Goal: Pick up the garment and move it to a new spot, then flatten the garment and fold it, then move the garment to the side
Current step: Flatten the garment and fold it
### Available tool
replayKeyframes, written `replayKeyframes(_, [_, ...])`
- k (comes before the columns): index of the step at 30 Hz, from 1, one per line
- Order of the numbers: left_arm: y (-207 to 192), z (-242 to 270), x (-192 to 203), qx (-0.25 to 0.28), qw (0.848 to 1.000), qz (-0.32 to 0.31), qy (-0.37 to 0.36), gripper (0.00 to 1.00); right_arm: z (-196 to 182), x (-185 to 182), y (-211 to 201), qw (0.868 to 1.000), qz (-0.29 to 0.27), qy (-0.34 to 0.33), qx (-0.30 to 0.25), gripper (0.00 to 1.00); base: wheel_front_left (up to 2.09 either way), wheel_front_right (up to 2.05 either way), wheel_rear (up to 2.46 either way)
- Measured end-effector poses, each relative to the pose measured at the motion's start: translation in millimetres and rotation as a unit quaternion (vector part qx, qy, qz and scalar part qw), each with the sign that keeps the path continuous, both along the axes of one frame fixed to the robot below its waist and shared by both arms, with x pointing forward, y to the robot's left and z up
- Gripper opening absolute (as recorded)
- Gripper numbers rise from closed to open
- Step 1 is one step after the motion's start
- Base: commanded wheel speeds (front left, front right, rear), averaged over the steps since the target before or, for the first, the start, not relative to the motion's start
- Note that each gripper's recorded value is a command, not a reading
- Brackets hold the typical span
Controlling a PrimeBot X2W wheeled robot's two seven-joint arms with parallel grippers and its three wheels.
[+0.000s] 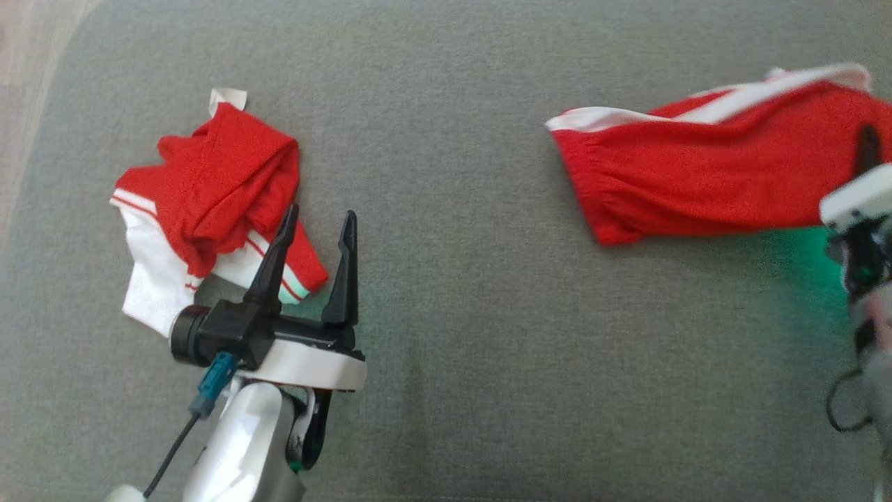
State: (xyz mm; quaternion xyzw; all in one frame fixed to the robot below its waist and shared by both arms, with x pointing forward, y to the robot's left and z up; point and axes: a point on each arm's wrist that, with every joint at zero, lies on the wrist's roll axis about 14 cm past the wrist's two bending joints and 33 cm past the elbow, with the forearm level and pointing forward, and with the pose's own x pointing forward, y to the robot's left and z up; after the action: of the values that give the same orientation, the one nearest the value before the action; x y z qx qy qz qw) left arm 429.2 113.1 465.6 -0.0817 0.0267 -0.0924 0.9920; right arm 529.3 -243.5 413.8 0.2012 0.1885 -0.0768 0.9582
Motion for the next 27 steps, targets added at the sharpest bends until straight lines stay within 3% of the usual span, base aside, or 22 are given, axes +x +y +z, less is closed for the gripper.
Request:
replayKeyframes(4, [-3.2,4.8,0.3,-0.003,1.000,-0.005,-0.007,1.00,-8.4,-20.5,-23.3,0.999,-0.028,0.018,-0.003,0.00,0.00,0.00,0.00])
replayKeyframes(10, [-2.5,5.8,-6.5,-0.004,1.000,-0.005,-0.006,1.00,8.1,-14.6,-9.4,1.000,-0.023,-0.017,0.005,0.00,0.00,0.00,0.00])
replayKeyframes(20, [14.5,17.1,-23.3,0.001,1.000,0.020,-0.018,1.00,74.3,2.5,80.1,0.988,0.054,-0.126,0.065,0.00,0.00,0.00,0.00])
replayKeyframes(27, [25.1,15.4,-40.2,0.001,0.999,0.034,-0.014,1.00,82.3,-15.3,158.2,0.975,0.152,-0.130,0.094,0.00,0.00,0.00,0.00])
